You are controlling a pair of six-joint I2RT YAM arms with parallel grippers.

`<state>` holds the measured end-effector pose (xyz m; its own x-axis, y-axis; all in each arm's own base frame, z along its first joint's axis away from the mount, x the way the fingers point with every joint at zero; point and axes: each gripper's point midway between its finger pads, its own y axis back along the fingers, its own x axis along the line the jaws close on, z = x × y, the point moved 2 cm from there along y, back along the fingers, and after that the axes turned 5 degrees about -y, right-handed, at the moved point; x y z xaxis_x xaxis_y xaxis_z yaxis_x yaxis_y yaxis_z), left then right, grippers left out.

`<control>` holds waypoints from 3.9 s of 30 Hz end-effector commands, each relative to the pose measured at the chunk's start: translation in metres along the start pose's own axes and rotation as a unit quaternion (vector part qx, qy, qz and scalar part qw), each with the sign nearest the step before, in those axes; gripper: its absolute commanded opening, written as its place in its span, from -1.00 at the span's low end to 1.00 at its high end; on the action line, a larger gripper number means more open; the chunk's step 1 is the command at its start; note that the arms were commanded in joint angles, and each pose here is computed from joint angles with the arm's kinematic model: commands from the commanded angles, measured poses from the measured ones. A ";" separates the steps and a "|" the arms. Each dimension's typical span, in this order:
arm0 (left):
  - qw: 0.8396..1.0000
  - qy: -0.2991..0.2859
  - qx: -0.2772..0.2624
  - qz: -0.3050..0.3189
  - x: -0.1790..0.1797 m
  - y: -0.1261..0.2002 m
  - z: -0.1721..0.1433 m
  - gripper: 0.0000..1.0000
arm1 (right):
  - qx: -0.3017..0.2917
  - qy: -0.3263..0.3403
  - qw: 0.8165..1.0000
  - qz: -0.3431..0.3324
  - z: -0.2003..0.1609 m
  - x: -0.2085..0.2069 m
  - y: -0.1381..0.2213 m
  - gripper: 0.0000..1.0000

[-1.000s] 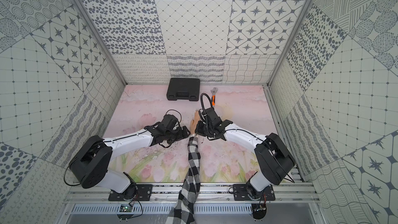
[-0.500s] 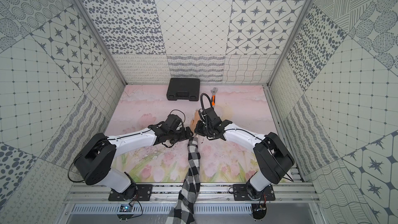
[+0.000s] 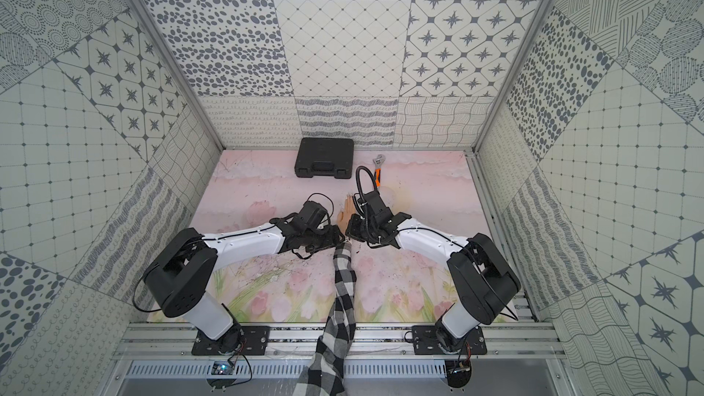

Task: Take off the watch
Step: Untie the watch from the hand.

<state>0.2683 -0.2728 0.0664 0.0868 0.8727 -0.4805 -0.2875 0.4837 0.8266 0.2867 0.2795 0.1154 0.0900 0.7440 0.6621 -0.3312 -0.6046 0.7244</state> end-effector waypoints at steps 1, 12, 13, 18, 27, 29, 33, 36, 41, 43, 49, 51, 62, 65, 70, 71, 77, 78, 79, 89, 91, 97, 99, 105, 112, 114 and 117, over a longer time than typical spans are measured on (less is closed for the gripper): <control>0.985 0.007 0.068 0.158 0.067 -0.002 -0.037 0.41 | -0.018 0.009 1.000 0.023 0.008 0.006 0.006 -1.00; 0.979 0.018 0.090 0.183 0.082 -0.012 -0.049 0.38 | -0.023 0.016 0.999 -0.033 0.006 -0.032 0.012 -1.00; 0.979 0.019 0.090 0.183 0.083 -0.012 -0.049 0.38 | -0.023 0.014 0.999 -0.036 0.005 -0.036 0.013 -1.00; 0.978 0.024 0.095 0.184 0.086 -0.015 -0.053 0.35 | -0.019 0.001 0.998 -0.061 -0.002 -0.063 0.009 -1.00; 0.977 0.037 0.105 0.179 0.091 -0.021 -0.062 0.32 | 0.006 0.000 0.996 -0.094 -0.015 -0.092 -0.008 -1.00; 0.977 0.039 0.106 0.178 0.092 -0.023 -0.063 0.32 | 0.016 -0.001 0.995 -0.098 -0.018 -0.095 -0.013 -1.00; 0.977 0.041 0.109 0.180 0.094 -0.025 -0.066 0.31 | 0.034 -0.003 0.993 -0.111 -0.024 -0.102 -0.023 -1.00; 0.977 0.043 0.112 0.179 0.095 -0.026 -0.068 0.30 | 0.043 -0.004 0.993 -0.110 -0.027 -0.103 -0.030 -1.00; 0.976 0.043 0.114 0.179 0.096 -0.027 -0.070 0.30 | 0.039 -0.007 0.996 -0.084 -0.026 -0.089 -0.029 -1.00; 0.977 0.044 0.113 0.176 0.095 -0.028 -0.069 0.30 | 0.033 -0.008 0.997 -0.064 -0.021 -0.076 -0.025 -1.00; 0.986 0.025 0.087 0.139 0.074 -0.022 -0.050 0.51 | 0.007 0.002 1.000 -0.025 -0.005 -0.039 -0.003 -1.00; 0.989 0.018 0.070 0.127 0.065 -0.014 -0.041 0.61 | 0.001 0.004 1.000 -0.019 -0.001 -0.032 0.002 -1.00; 0.998 0.000 0.013 0.055 0.036 0.028 -0.024 0.87 | -0.001 0.004 1.000 0.011 0.005 -0.012 0.009 -1.00; 0.999 -0.002 0.016 0.032 0.033 0.033 -0.033 0.81 | 0.001 0.006 1.000 0.016 0.006 -0.007 0.009 -1.00; 1.000 -0.002 0.021 0.010 0.033 0.034 -0.048 0.64 | 0.002 0.008 1.000 0.025 0.009 0.002 0.010 -1.00; 1.000 0.000 0.024 0.007 0.033 0.032 -0.052 0.61 | 0.002 0.008 1.000 0.028 0.009 0.004 0.010 -1.00; 0.999 -0.010 0.043 0.001 0.024 0.014 -0.068 0.52 | 0.010 0.016 0.999 0.036 0.009 0.019 0.006 -1.00; 0.999 -0.010 0.046 0.002 0.024 0.011 -0.069 0.51 | 0.013 0.019 0.999 0.035 0.007 0.021 0.005 -1.00; 0.999 -0.011 0.048 0.002 0.023 0.008 -0.071 0.51 | 0.015 0.022 0.999 0.034 0.007 0.024 0.003 -1.00; 0.998 -0.015 0.053 0.001 0.019 -0.006 -0.073 0.50 | 0.041 0.051 0.996 -0.061 -0.012 0.009 -0.038 -1.00; 0.998 -0.016 0.053 0.002 0.020 -0.005 -0.073 0.50 | 0.044 0.049 0.994 -0.091 -0.016 -0.005 -0.045 -1.00; 0.999 -0.018 0.047 0.008 0.023 -0.002 -0.073 0.50 | 0.047 0.040 0.990 -0.125 -0.021 -0.028 -0.049 -1.00; 0.999 -0.021 0.043 0.015 0.025 0.001 -0.072 0.50 | 0.037 0.039 0.993 -0.106 -0.018 -0.019 -0.043 -1.00; 0.999 -0.021 0.017 0.037 0.028 0.012 -0.058 0.53 | 0.009 0.042 0.998 -0.046 -0.002 0.015 -0.011 -1.00; 0.999 0.009 -0.019 0.033 0.026 0.024 -0.032 0.58 | -0.010 0.033 0.999 -0.025 0.008 0.017 0.014 -1.00; 0.999 0.013 -0.027 0.025 0.020 0.027 -0.024 0.58 | -0.014 0.031 0.999 -0.024 0.009 0.015 0.017 -1.00; 0.999 0.009 -0.037 0.009 0.011 0.029 -0.012 0.60 | -0.013 0.028 0.999 -0.022 0.009 0.013 0.019 -1.00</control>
<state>0.2383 -0.2528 0.0709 0.0835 0.8750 -0.4768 -0.3301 0.4758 0.8153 0.2880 0.2738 0.1251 0.0743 0.8139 0.5762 -0.3234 -0.5269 0.7860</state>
